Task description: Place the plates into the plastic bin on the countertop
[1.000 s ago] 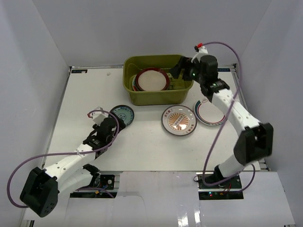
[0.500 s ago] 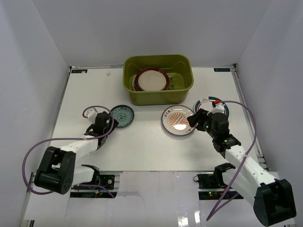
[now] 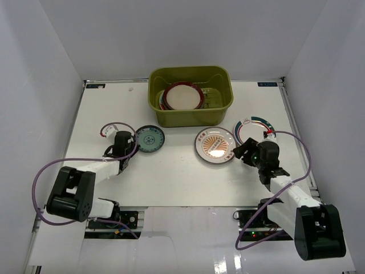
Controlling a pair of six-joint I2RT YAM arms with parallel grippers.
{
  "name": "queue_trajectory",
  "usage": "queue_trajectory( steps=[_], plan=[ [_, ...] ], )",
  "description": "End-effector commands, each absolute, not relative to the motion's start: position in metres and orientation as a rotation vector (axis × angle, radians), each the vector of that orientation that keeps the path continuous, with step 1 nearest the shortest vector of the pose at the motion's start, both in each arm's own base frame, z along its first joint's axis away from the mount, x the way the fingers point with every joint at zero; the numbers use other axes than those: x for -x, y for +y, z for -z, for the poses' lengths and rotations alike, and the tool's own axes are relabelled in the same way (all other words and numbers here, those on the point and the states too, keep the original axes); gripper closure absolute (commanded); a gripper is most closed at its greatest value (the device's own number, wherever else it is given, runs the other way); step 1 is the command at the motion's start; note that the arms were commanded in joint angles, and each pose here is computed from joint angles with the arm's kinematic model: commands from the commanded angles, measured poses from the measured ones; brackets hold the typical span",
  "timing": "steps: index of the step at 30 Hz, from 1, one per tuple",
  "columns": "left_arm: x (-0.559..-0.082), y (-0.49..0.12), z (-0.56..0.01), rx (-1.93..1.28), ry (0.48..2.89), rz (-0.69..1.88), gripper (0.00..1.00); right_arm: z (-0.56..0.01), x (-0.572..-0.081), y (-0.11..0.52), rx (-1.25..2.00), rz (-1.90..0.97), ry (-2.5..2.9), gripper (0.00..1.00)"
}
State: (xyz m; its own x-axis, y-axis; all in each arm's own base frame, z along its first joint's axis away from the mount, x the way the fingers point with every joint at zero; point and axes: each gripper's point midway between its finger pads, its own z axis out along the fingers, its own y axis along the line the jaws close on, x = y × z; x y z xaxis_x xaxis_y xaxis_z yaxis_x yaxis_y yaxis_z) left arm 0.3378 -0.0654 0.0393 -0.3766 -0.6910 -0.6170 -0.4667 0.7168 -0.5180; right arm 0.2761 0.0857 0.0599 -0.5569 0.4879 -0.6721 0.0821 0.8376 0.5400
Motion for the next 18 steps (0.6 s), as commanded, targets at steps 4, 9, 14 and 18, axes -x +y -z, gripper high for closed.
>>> queue_trajectory(
  steps=[4,9,14,18],
  plan=[
    [-0.324,-0.07,-0.103,0.795,1.918,0.458,1.0,-0.056,-0.284,0.112,-0.383,-0.764,2.102,0.38],
    [-0.295,-0.083,-0.18,0.654,1.811,0.61,1.0,-0.042,-0.289,0.118,-0.418,-0.806,2.132,0.49],
    [-0.277,-0.099,-0.286,0.473,1.651,0.764,1.0,-0.037,-0.286,0.118,-0.473,-0.832,2.115,0.91],
    [-0.316,-0.138,-0.338,0.307,1.702,0.852,1.0,-0.047,-0.269,0.128,-0.428,-0.921,2.096,0.92]
  ],
)
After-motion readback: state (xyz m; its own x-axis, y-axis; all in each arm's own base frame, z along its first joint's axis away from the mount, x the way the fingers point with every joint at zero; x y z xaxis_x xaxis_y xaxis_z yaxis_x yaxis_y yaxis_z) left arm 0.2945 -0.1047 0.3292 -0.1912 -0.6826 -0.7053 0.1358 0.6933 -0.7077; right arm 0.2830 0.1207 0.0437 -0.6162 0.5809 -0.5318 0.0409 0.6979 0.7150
